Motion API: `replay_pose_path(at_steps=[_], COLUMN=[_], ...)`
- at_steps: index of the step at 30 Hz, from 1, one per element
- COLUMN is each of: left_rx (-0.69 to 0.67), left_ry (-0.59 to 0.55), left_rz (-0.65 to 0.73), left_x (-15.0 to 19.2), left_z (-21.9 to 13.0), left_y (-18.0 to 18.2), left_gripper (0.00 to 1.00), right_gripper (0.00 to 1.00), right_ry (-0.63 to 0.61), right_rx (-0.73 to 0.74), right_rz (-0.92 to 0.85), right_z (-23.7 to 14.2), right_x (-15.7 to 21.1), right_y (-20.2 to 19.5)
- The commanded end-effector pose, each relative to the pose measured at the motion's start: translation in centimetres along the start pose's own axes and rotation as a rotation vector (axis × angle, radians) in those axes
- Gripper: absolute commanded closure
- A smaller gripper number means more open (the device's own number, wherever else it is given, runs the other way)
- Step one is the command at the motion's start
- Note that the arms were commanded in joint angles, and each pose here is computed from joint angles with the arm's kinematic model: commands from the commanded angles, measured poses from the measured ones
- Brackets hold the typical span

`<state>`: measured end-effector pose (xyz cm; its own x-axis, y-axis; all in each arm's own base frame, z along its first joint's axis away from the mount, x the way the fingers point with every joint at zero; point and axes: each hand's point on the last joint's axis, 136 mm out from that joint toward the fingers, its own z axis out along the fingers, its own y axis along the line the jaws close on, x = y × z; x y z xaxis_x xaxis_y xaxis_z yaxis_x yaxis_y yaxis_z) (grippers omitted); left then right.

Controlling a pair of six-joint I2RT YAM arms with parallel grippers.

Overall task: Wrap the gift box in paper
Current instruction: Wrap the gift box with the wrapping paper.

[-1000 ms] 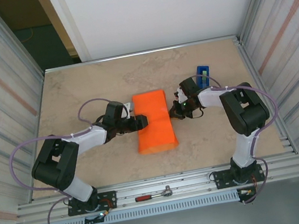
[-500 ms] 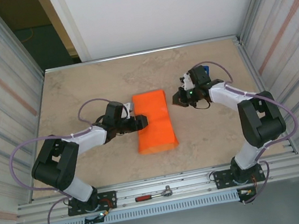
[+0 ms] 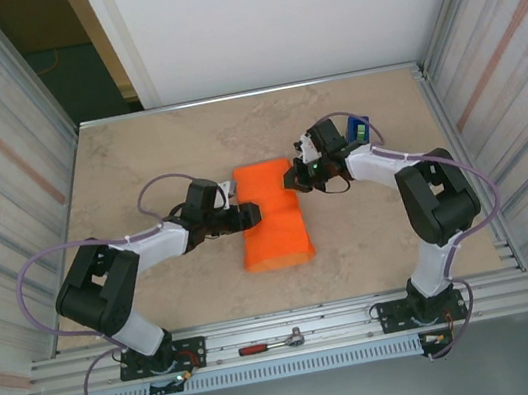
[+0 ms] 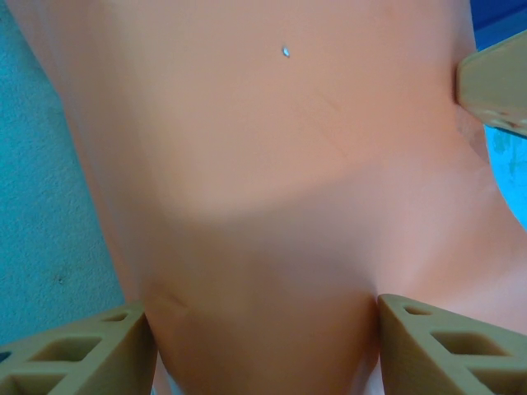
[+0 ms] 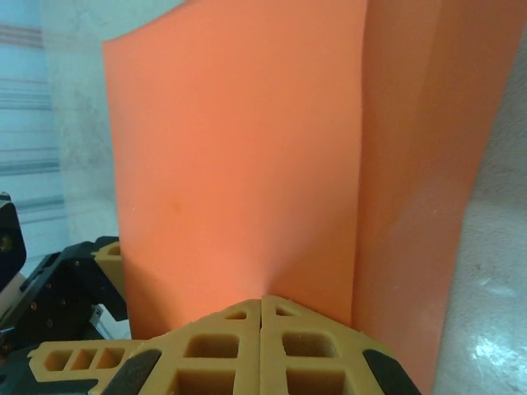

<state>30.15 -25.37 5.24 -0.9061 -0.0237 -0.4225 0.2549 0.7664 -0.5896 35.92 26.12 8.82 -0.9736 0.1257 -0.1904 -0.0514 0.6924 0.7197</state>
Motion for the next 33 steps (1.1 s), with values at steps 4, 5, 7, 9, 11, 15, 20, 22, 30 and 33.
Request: replay_pose_path(at_steps=[4, 5, 7, 9, 11, 15, 20, 22, 30, 33], left_rx=[-0.230, -0.229, -0.229, -0.230, -0.231, -0.235, -0.235, -0.236, -0.234, -0.230], left_ry=[0.237, 0.240, 0.239, 0.241, 0.240, 0.241, 0.243, 0.242, 0.235, 0.227], left_rz=[-0.070, -0.070, -0.071, -0.068, -0.068, -0.063, -0.062, -0.063, -0.061, -0.057], left_x=[8.0, 8.1, 8.0, 8.0, 7.8, 7.7, 7.7, 7.6, 7.5, 7.0], left_z=[0.9, 0.9, 0.9, 0.9, 0.9, 0.8, 0.8, 0.7, 0.5, 0.4], left_y=[6.4, 6.4, 6.4, 6.3, 6.3, 6.3, 6.2, 6.2, 6.0, 5.7], left_gripper=[0.35, 0.35, 0.35, 0.35, 0.35, 0.35, 0.35, 0.35, 0.35, 0.35], right_gripper=[0.98, 0.98, 0.98, 0.98, 0.98, 0.99, 0.99, 1.00, 1.00, 1.00], right_ry=[-0.017, -0.026, -0.055, -0.091, -0.115, -0.112, -0.078, -0.058, 0.012, 0.020], right_rx=[0.005, -0.004, -0.018, -0.018, -0.003, 0.054, 0.083, 0.090, 0.098, 0.099], right_rz=[0.024, 0.025, 0.021, 0.023, 0.026, 0.044, 0.067, 0.070, 0.061, 0.068], right_z=[0.0, -0.5, -2.0, -3.6, -4.8, -5.3, -3.8, -2.8, 0.6, 0.9], right_x=[-0.1, -0.3, -0.8, -1.3, -1.5, -1.0, -0.1, 0.4, 2.4, 2.8], right_y=[-1.0, -0.9, -0.4, -0.5, -1.0, -3.2, -5.1, -5.4, -5.4, -5.6])
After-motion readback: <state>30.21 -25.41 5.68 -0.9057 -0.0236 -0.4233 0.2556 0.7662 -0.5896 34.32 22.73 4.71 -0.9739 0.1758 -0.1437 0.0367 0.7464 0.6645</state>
